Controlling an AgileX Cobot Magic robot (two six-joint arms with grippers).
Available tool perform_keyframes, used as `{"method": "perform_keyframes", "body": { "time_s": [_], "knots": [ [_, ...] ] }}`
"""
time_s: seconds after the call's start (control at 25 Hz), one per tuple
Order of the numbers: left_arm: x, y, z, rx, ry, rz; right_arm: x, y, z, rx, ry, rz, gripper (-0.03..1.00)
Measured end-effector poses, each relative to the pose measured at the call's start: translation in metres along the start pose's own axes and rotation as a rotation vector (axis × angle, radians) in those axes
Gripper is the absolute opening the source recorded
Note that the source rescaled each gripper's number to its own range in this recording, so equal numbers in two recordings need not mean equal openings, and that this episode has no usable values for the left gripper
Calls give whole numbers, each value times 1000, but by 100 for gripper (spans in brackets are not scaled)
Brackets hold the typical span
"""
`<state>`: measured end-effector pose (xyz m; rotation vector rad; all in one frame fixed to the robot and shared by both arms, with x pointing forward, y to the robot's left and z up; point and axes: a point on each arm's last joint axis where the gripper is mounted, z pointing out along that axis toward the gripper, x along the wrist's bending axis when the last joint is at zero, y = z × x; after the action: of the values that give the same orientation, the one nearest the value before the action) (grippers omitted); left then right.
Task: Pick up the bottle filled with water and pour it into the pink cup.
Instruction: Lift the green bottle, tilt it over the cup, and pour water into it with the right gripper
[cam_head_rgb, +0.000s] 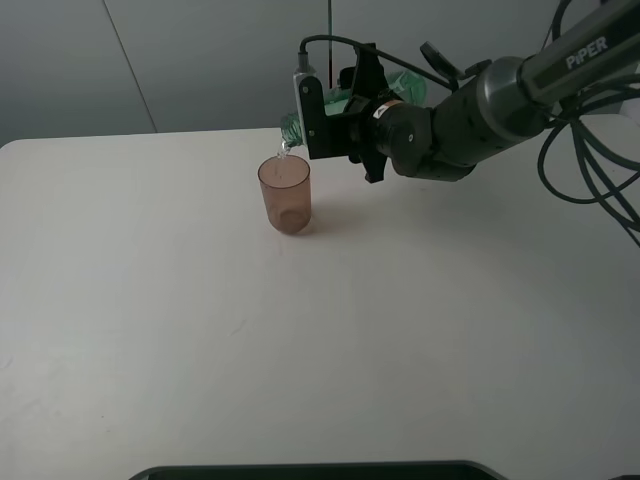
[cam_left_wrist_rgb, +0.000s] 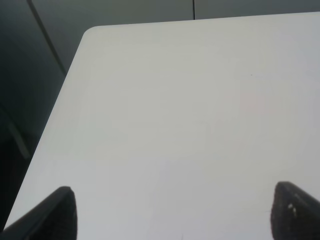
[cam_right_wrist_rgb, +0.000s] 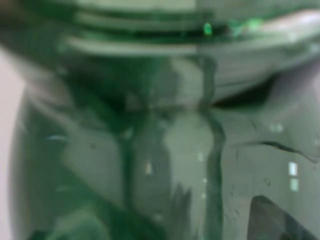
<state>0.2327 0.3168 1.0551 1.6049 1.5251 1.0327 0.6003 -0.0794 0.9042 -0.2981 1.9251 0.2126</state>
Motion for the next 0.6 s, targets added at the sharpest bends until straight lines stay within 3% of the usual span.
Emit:
{"method": "perform_keyframes", "body": {
  "time_s": [0.6],
  "knots": [
    [0, 0, 0, 0, 0, 0, -1, -5, 1, 13, -7, -30, 0]
  ]
}}
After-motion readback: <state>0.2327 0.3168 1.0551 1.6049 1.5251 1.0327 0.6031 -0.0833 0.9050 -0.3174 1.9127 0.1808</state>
